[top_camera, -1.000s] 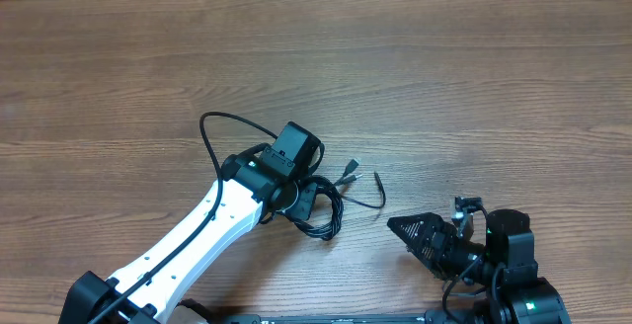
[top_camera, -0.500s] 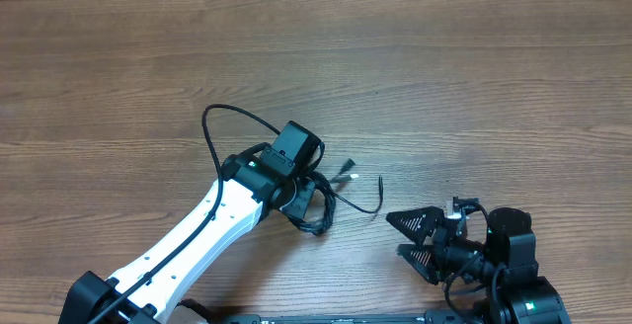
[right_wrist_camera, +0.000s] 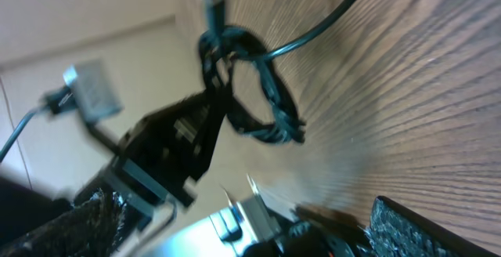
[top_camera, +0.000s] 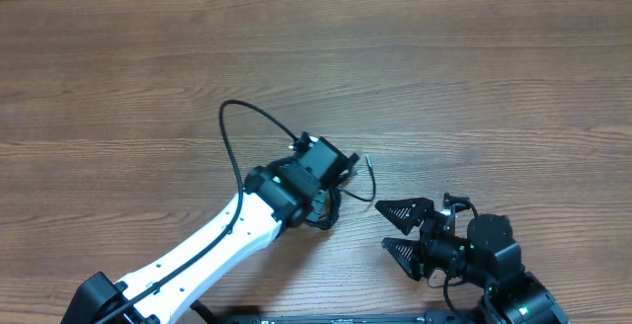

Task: Untangle cables
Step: 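Move the right gripper to the hanging cable loops below the left gripper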

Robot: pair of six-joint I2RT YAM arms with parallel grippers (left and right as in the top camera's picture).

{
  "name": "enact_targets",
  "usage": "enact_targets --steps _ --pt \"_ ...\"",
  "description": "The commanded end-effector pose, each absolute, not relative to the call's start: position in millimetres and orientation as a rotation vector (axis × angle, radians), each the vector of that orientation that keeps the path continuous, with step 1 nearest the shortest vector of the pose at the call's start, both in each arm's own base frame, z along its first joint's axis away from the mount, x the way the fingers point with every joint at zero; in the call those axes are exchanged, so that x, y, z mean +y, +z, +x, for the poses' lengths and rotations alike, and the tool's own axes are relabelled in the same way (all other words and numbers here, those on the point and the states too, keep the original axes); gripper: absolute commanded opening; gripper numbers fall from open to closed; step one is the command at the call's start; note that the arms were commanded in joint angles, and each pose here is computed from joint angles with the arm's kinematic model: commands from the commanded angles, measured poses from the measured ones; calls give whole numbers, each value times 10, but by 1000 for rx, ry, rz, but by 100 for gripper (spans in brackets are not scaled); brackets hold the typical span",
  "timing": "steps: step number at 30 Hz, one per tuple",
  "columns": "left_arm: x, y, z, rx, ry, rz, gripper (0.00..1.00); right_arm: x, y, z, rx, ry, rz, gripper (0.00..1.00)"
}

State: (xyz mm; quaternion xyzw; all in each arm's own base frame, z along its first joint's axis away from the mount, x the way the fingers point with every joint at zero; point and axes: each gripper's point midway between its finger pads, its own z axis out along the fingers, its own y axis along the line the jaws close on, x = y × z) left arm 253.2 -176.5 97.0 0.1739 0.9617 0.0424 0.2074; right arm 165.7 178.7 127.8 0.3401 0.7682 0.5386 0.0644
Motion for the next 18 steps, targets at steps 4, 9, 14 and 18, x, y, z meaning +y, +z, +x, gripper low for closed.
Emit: enact_targets --steps 4,9,14,18 --pt "-1859 1358 2695 2565 80 353 4 1764 1187 1768 2239 1547 1344 100" --pt "-1922 1462 2658 2541 34 366 4 1860 1132 1837 2235 1534 1396 100" --pt "-2066 1447 2512 2563 -34 436 4 1920 1105 2090 2162 1513 1396 100" --pt "-2153 1395 2349 2598 -66 525 4 1998 1088 2268 2140 1504 1309 100"
